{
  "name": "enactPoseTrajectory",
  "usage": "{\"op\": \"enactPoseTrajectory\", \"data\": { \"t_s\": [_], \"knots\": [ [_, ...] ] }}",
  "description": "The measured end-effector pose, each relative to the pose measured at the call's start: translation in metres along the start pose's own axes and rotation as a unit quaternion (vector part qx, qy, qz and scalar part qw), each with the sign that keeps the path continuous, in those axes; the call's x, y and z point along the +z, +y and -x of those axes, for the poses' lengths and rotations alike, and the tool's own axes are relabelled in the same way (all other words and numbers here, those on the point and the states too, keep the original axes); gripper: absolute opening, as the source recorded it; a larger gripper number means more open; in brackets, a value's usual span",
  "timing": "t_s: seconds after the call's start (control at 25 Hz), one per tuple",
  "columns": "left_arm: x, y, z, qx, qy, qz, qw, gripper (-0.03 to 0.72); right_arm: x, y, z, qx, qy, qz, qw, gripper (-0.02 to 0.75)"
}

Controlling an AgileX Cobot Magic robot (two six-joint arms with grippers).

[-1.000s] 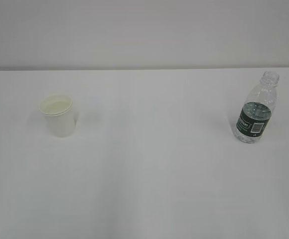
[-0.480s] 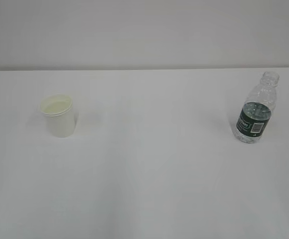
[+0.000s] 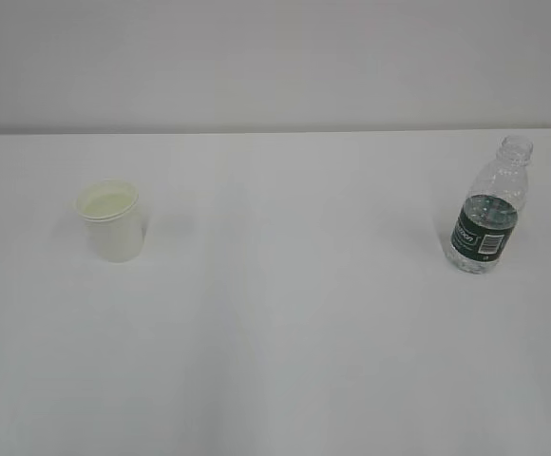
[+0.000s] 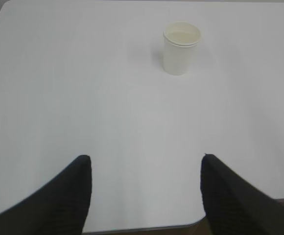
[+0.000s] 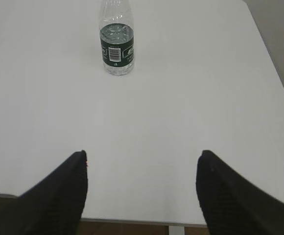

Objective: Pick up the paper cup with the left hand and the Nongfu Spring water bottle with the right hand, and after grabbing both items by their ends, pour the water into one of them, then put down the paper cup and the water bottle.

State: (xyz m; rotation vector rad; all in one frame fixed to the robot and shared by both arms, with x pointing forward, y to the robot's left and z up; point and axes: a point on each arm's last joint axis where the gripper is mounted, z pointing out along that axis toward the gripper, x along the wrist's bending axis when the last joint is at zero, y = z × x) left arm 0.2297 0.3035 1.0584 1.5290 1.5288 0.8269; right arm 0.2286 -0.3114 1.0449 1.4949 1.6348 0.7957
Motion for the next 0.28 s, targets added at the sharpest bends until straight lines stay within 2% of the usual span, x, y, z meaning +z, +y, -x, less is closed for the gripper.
{"op": "enactPoseTrajectory", "data": {
  "t_s": [0.28],
  "knots": [
    [0.0, 0.0, 0.0, 0.0, 0.0, 0.0, 1.0, 0.498, 0.0, 0.0, 0.0, 0.0, 0.0, 0.0, 1.0, 0.519]
  ]
}}
